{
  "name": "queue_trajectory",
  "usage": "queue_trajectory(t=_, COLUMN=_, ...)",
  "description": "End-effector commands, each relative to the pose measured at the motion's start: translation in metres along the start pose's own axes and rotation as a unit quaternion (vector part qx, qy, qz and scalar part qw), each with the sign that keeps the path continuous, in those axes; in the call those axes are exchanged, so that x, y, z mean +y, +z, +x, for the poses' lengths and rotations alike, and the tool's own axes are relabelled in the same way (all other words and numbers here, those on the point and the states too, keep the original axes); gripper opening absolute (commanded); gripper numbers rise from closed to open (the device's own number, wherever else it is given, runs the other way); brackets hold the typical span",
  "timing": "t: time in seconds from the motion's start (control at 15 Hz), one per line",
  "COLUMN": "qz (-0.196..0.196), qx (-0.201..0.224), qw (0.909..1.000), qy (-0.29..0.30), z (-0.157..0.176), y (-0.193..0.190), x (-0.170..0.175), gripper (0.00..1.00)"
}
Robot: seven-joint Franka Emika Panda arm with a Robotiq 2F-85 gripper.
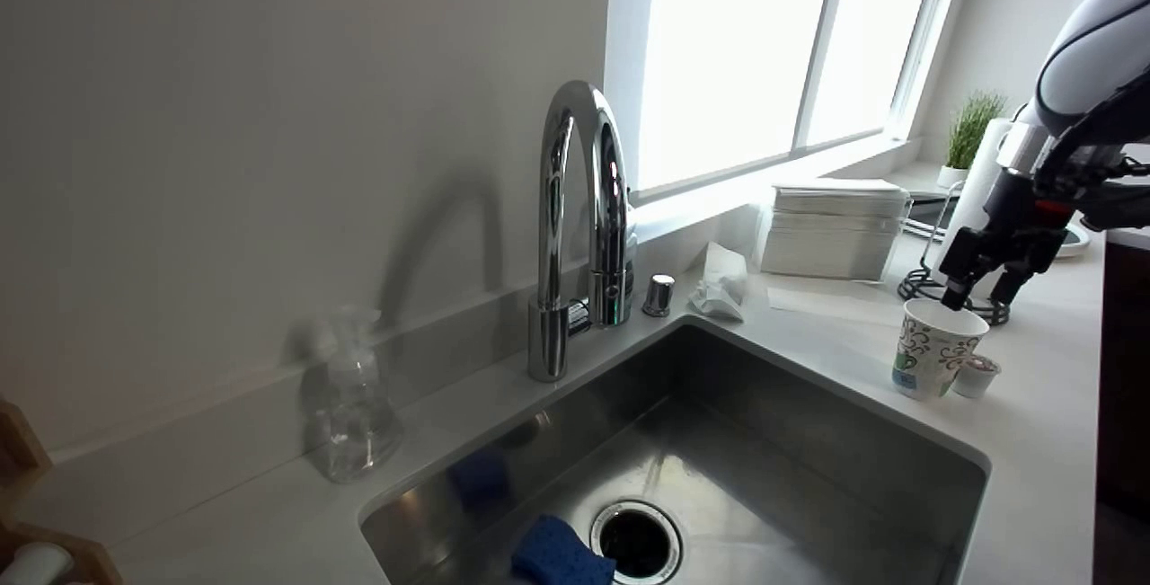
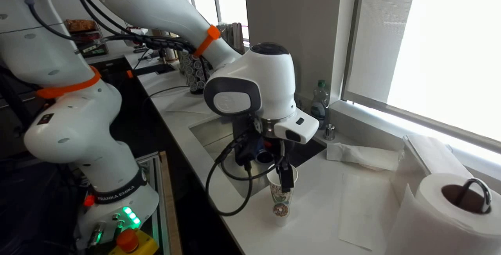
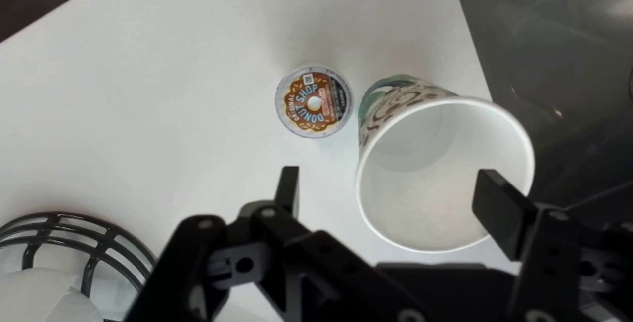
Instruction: Pour the water in the cup into the sink
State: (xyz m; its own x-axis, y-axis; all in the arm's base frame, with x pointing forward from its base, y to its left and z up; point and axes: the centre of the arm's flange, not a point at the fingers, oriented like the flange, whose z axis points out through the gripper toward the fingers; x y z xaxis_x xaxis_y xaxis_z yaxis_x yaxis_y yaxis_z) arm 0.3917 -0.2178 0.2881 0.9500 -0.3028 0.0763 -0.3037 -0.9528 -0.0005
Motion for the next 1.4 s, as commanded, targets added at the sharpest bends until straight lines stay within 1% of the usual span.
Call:
queue_trajectory(t=0.0, qz=-0.003, qx=0.009, qw=1.0, qy=0.001, z=0.007, y=0.013, x=0.008, gripper=0.82)
queue_trajectory(t=0.07, qz=-0.002, qx=0.009, qw=1.0, qy=0.002, z=0.007, y=0.015, x=0.009, gripper=0.7)
queue_trajectory(t=0.13, qz=-0.003, qx=0.01, qw=0.9999, qy=0.002, z=0.007, y=0.017, x=0.009, gripper=0.71)
queue_trajectory(t=0.2, qz=-0.004, qx=0.01, qw=0.9999, qy=0.002, z=0.008, y=0.019, x=0.009, gripper=0.67)
queue_trajectory(t=0.27, qz=-0.005, qx=0.012, qw=0.9999, qy=0.003, z=0.008, y=0.02, x=0.01, gripper=0.58)
queue_trajectory(t=0.33, qz=-0.005, qx=0.013, qw=0.9999, qy=0.003, z=0.009, y=0.022, x=0.009, gripper=0.56)
queue_trajectory(t=0.4, qz=-0.004, qx=0.014, qw=0.9999, qy=0.003, z=0.009, y=0.024, x=0.008, gripper=0.58)
queue_trajectory(t=0.47, qz=-0.005, qx=0.015, qw=0.9999, qy=0.004, z=0.009, y=0.026, x=0.007, gripper=0.5)
queue_trajectory(t=0.53, qz=-0.006, qx=0.018, qw=0.9998, qy=0.006, z=0.01, y=0.027, x=0.006, gripper=0.53)
queue_trajectory(t=0.6, qz=-0.005, qx=0.021, qw=0.9998, qy=0.006, z=0.01, y=0.027, x=0.005, gripper=0.49)
queue_trajectory(t=0.67, qz=-0.006, qx=0.023, qw=0.9997, qy=0.006, z=0.011, y=0.028, x=0.004, gripper=0.47)
queue_trajectory(t=0.73, qz=-0.007, qx=0.025, qw=0.9996, qy=0.006, z=0.011, y=0.029, x=0.003, gripper=0.41)
queue_trajectory(t=0.8, qz=-0.007, qx=0.025, qw=0.9997, qy=0.005, z=0.012, y=0.03, x=0.002, gripper=0.33)
queue_trajectory(t=0.87, qz=-0.005, qx=0.027, qw=0.9996, qy=0.006, z=0.012, y=0.032, x=0.002, gripper=0.33)
queue_trajectory(t=0.93, qz=-0.003, qx=0.026, qw=0.9996, qy=0.007, z=0.012, y=0.033, x=0.001, gripper=0.35)
queue_trajectory(t=1.0, qz=-0.002, qx=0.026, qw=0.9996, qy=0.009, z=0.012, y=0.034, x=0.001, gripper=0.27)
queue_trajectory(t=1.07, qz=-0.001, qx=0.026, qw=0.9996, qy=0.009, z=0.012, y=0.035, x=0.0, gripper=0.27)
queue_trajectory(t=1.13, qz=0.0, qx=0.026, qw=0.9996, qy=0.01, z=0.012, y=0.036, x=0.0, gripper=0.24)
queue_trajectory(t=1.2, qz=0.0, qx=0.026, qw=0.9996, qy=0.011, z=0.012, y=0.036, x=-0.001, gripper=0.11)
queue_trajectory(t=1.27, qz=0.001, qx=0.026, qw=0.9996, qy=0.011, z=0.012, y=0.035, x=-0.001, gripper=0.05)
queue_trajectory(t=1.33, qz=-0.001, qx=0.026, qw=0.9996, qy=0.012, z=0.012, y=0.033, x=-0.002, gripper=0.04)
